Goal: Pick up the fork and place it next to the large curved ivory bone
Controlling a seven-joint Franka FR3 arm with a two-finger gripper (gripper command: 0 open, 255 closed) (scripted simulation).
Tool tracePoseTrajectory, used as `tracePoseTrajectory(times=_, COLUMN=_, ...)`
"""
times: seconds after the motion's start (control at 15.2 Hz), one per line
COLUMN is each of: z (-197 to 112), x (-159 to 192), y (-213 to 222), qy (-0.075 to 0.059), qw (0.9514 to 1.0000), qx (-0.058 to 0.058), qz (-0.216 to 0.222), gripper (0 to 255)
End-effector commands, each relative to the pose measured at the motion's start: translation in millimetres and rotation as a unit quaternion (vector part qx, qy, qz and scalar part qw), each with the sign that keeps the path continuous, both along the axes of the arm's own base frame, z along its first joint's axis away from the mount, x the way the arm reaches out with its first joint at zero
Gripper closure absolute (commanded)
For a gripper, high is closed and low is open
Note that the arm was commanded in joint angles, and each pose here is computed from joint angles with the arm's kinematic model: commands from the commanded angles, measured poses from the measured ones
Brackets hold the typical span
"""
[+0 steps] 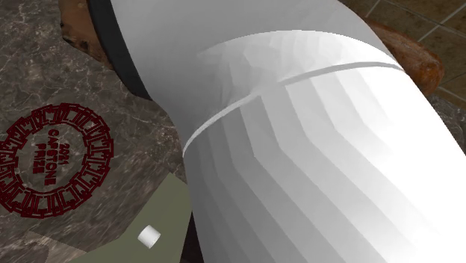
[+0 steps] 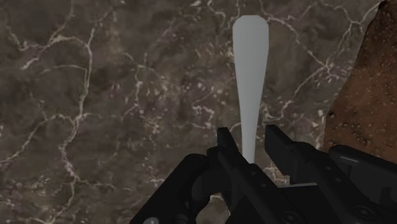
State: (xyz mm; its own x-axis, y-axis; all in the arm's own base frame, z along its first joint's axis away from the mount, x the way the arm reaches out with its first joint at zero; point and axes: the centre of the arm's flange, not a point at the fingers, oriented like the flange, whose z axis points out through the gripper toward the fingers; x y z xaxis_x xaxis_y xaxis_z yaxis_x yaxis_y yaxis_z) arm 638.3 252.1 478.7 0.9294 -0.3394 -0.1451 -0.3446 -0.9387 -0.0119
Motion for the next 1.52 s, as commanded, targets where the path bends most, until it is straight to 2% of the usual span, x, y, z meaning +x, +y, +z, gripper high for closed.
tracePoseTrajectory(times=0.0, z=11, x=0, y=1, qy=0.000, qw=1.0000, qx=0.000, qz=0.000, gripper=255)
tracePoseTrajectory(times=1.19, z=105, x=0, y=1, qy=0.000, qw=1.0000, qx=0.000, qz=0.000, gripper=255)
tracePoseTrajectory(times=1.45, z=105, x=-31, y=-42, qy=0.000, qw=1.0000, qx=0.000, qz=0.000, gripper=255)
